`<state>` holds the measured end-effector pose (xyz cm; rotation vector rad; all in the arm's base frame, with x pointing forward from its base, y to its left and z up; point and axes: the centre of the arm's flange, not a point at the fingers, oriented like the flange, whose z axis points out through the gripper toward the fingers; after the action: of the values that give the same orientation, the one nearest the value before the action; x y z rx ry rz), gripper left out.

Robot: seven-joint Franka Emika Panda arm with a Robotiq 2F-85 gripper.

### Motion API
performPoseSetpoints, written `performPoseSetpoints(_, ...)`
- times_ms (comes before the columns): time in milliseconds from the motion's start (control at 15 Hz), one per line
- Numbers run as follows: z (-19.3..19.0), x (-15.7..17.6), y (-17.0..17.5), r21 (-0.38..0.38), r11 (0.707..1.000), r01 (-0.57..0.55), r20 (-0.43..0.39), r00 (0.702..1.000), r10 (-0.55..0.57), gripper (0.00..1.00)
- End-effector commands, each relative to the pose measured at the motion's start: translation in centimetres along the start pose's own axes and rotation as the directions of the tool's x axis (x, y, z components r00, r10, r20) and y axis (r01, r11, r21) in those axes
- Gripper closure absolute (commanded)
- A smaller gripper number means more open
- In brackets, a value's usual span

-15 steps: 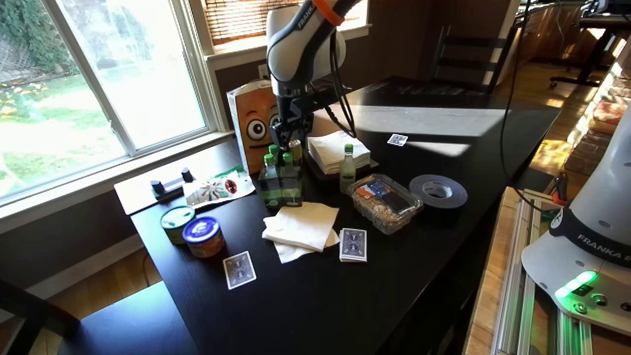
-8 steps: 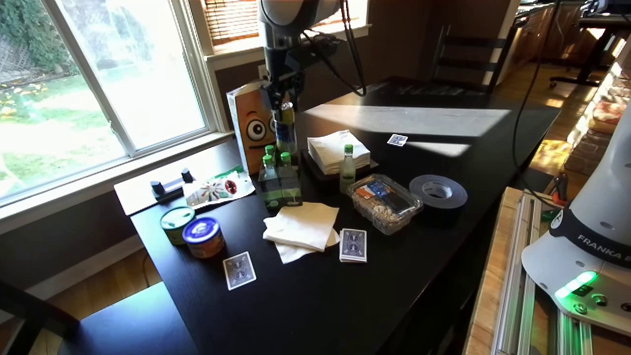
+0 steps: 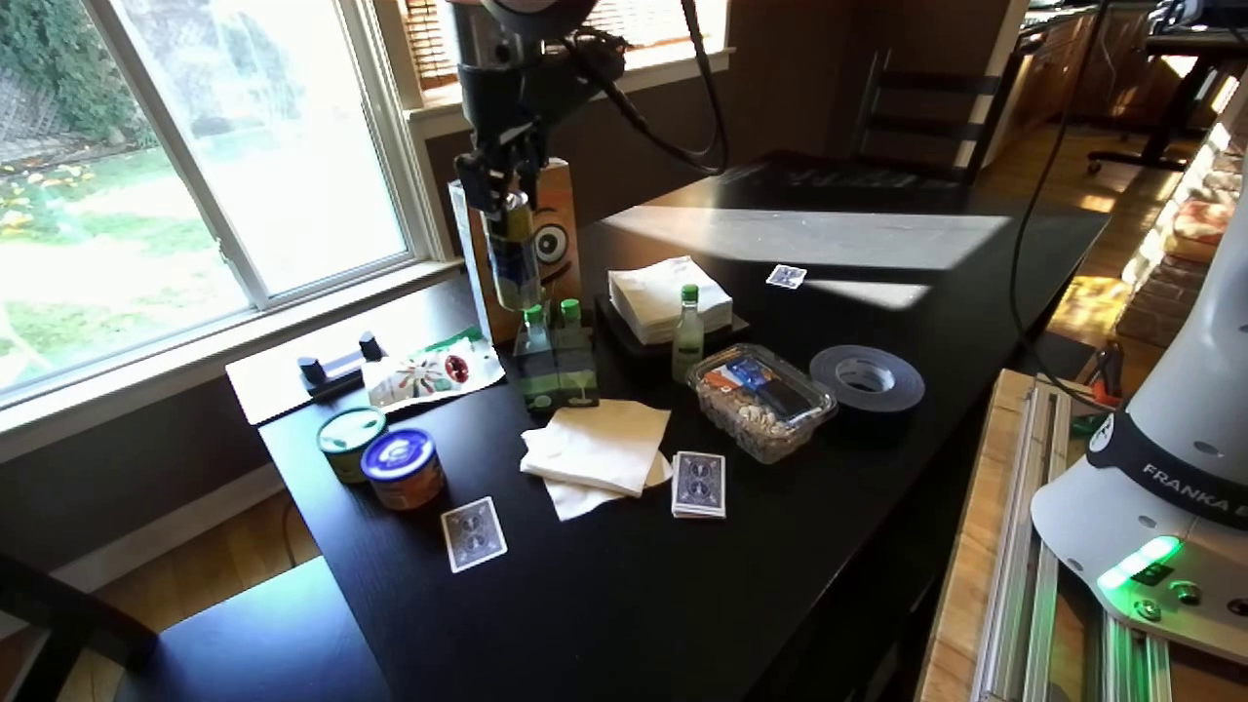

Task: Move the box of bottles to the right then remove the can from the box.

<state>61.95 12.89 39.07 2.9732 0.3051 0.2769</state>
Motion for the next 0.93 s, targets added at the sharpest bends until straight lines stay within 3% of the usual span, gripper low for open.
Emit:
performPoseSetpoints(0, -1.3, 0.8, -3.4, -0.006, 0.994, 0.107, -0.027, 0.994, -0.107, 0.62)
performPoseSetpoints(400, 1.6, 1.9, -7.2, 0.044, 0.976, 0.213, -0.022, 0.977, -0.212, 0.62)
performPoseSetpoints(867, 8.0, 6.0, -9.3, 0.093, 0.957, 0.273, 0.022, 0.961, -0.276, 0.62)
